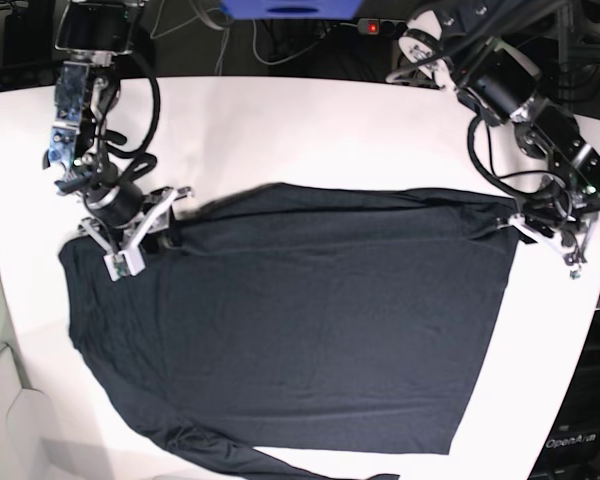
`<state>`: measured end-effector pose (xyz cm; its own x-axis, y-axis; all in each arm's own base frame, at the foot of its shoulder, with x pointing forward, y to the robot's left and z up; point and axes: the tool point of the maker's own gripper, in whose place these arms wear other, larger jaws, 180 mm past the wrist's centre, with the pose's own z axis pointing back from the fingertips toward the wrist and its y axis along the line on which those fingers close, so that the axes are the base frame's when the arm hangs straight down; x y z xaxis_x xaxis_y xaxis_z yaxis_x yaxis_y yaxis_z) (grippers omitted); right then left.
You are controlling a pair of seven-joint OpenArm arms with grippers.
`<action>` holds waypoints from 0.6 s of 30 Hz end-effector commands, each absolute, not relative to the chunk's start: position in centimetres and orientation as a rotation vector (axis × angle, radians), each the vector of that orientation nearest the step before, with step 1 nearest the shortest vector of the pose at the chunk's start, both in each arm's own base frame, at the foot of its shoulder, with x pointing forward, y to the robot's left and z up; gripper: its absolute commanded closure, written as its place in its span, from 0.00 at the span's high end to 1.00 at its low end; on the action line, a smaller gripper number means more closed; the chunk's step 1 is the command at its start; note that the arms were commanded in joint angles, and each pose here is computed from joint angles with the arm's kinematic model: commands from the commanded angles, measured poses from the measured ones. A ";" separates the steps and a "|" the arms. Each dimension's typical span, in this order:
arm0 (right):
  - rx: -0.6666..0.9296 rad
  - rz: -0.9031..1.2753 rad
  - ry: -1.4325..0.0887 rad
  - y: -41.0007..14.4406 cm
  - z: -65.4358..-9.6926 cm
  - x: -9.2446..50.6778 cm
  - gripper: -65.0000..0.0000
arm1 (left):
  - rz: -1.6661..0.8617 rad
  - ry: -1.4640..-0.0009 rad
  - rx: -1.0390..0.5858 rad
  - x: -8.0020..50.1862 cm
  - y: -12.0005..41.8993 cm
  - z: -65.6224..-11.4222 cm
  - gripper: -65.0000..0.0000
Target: Fold the T-shirt properly
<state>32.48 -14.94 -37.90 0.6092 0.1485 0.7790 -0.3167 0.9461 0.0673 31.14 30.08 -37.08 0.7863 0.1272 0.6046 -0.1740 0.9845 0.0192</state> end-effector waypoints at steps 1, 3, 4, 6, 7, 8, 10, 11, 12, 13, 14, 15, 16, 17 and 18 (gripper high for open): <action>0.208 0.279 -0.941 -15.1 -36.2 33.6 0.40 | 0.159 -0.699 0.088 32.2 30.6 -35.7 0.33; 0.193 0.280 -0.940 -15.8 -36.1 33.6 0.43 | 0.152 -0.684 0.089 31.8 30.4 -36.1 0.33; 0.183 0.271 -0.942 -16.3 -36.0 33.6 0.44 | 0.152 -0.681 0.088 31.6 30.4 -36.2 0.33; 0.164 0.239 -0.949 -17.6 -35.9 33.6 0.47 | 0.151 -0.671 0.089 31.3 30.4 -36.5 0.33; 0.152 0.218 -0.953 -18.4 -35.8 33.6 0.48 | 0.151 -0.667 0.089 31.1 30.4 -36.7 0.33; 0.138 0.192 -0.959 -19.4 -35.6 33.6 0.50 | 0.151 -0.662 0.089 30.9 30.4 -36.8 0.33; 0.112 0.129 -0.970 -21.4 -35.4 33.3 0.52 | 0.148 -0.651 0.095 30.4 30.5 -37.1 0.33; 0.116 0.094 -0.977 -21.8 -35.4 33.1 0.52 | 0.148 -0.645 0.099 30.1 30.5 -37.2 0.33; 0.118 0.051 -0.985 -22.5 -35.4 32.8 0.53 | 0.147 -0.636 0.101 29.7 30.6 -37.5 0.33; 0.121 0.017 -0.989 -23.3 -35.6 32.2 0.54 | 0.146 -0.630 0.103 29.5 30.6 -37.7 0.33; 0.131 0.004 -0.996 -23.7 -35.5 31.9 0.54 | 0.146 -0.630 0.106 29.4 30.7 -37.6 0.33; 0.143 -0.001 -0.996 -23.8 -35.7 31.6 0.55 | 0.145 -0.628 0.111 29.3 30.9 -37.6 0.33; 0.163 -0.011 -0.997 -23.8 -35.9 31.4 0.56 | 0.143 -0.633 0.118 29.2 31.2 -37.6 0.33; 0.186 -0.024 -0.995 -23.7 -36.2 31.3 0.56 | 0.141 -0.646 0.120 29.3 31.2 -37.5 0.33; 0.216 -0.045 -0.995 -23.6 -36.6 31.2 0.56 | 0.139 -0.651 0.123 29.1 31.3 -37.6 0.33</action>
